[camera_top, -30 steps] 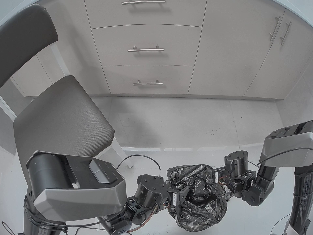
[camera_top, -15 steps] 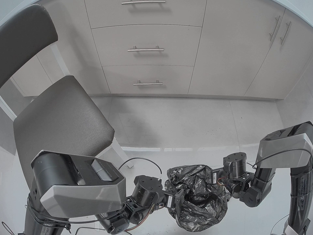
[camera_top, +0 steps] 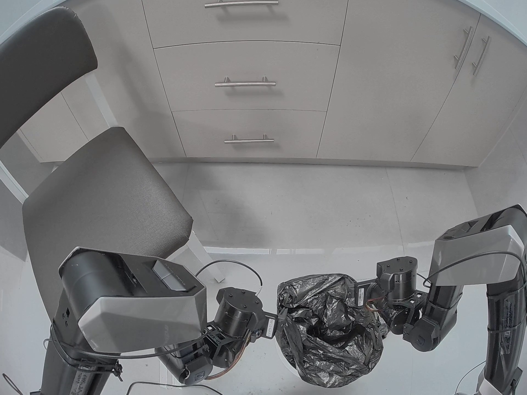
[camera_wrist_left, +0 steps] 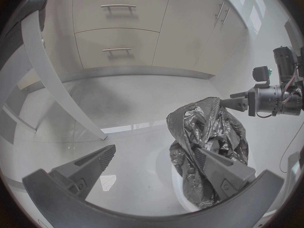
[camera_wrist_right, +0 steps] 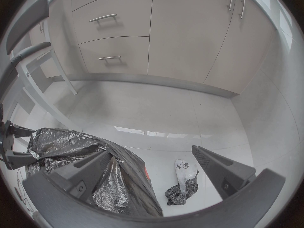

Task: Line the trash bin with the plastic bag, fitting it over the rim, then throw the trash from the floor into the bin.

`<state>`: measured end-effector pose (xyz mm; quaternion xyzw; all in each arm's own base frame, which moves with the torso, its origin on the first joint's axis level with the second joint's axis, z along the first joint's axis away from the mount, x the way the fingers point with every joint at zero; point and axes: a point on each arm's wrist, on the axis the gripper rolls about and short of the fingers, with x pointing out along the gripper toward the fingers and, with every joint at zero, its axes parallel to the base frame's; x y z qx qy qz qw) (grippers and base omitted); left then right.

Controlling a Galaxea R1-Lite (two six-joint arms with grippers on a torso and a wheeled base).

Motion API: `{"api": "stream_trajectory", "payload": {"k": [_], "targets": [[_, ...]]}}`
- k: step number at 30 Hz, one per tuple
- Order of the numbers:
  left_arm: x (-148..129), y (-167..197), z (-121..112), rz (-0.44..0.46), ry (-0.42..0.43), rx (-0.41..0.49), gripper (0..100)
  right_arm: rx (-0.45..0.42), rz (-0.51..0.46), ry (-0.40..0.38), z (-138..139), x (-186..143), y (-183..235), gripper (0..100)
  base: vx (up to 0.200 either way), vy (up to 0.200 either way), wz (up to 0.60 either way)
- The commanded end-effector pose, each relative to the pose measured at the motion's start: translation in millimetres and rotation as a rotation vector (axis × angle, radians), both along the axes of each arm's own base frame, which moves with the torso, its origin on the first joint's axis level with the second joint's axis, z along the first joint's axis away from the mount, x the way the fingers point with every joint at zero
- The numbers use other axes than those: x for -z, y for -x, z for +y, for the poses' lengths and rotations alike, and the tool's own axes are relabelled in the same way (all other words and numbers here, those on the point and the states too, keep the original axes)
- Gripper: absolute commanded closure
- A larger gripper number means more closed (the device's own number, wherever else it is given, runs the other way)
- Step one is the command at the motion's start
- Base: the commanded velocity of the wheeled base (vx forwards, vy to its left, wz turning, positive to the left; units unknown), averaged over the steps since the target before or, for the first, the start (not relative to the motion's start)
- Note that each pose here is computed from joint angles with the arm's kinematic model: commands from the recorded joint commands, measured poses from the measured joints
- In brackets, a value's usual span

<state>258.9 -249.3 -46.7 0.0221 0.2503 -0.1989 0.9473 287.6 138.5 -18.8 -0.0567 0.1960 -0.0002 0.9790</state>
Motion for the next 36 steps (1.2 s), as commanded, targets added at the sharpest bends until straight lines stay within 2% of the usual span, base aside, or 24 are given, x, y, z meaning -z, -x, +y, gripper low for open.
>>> {"api": "stream_trajectory", "payload": {"k": [1,13,20,25,36], "targets": [[5.2,-1.5,1.9,0.003,-0.020,-0.009,0,-0.002,0.004,0.000,0.6,2.1,0.7,0,0.000,0.000,0.00],[13.6,-1.3,5.7,-0.021,-0.127,-0.004,0,-0.026,-0.015,-0.021,1.8,15.8,-0.4,0,0.000,0.000,0.00],[13.2,2.2,9.1,-0.022,-0.169,0.015,0,-0.034,0.002,-0.018,-0.3,21.2,4.1,0,0.000,0.000,0.00],[9.4,7.9,14.7,-0.028,-0.229,0.047,0,-0.040,0.007,-0.025,-1.5,21.9,3.8,0,0.000,0.000,0.00],[18.0,8.1,17.5,0.003,-0.260,0.061,0,-0.046,0.027,-0.031,-5.4,33.3,-3.2,0,0.000,0.000,0.00]]}}
